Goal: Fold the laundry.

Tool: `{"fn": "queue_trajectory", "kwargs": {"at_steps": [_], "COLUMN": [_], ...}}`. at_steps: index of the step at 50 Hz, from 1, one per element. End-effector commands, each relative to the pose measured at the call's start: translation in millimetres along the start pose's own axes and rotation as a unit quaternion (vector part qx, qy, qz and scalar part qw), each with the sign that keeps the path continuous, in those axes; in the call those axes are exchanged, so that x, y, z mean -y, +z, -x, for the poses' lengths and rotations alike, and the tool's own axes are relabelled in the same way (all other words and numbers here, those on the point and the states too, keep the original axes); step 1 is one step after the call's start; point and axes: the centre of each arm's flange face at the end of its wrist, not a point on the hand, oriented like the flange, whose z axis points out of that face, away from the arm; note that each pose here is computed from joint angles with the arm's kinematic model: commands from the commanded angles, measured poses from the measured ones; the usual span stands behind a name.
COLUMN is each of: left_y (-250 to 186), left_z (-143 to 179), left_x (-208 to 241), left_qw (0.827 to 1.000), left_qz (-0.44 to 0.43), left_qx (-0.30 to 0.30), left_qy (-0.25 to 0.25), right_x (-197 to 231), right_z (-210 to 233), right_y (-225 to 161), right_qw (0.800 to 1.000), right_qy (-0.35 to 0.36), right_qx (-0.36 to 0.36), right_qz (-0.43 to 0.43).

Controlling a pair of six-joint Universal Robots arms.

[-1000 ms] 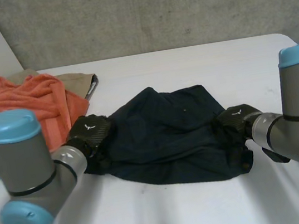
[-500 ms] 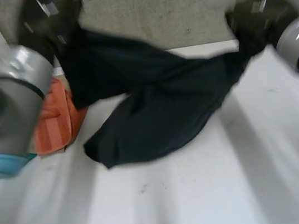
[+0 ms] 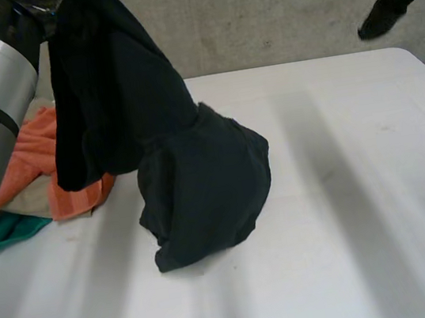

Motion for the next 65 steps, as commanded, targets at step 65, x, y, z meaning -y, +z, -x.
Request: {"fn": "queue_trajectory", "kwargs": {"at_steps": [65], "left_y": [-119], "left_z": [-82], "left_x": [-201], "left_qw": [0.896], "left_qz": [0.4], "left_qx": [-0.007], "left_qy": [-0.193], "right_x": [-265], "right_z": [183], "right_y": [132], "right_qw": [0.949], "right_qy": [-0.11], "right_qx": [0.295], "right_qz": [0.006]}}
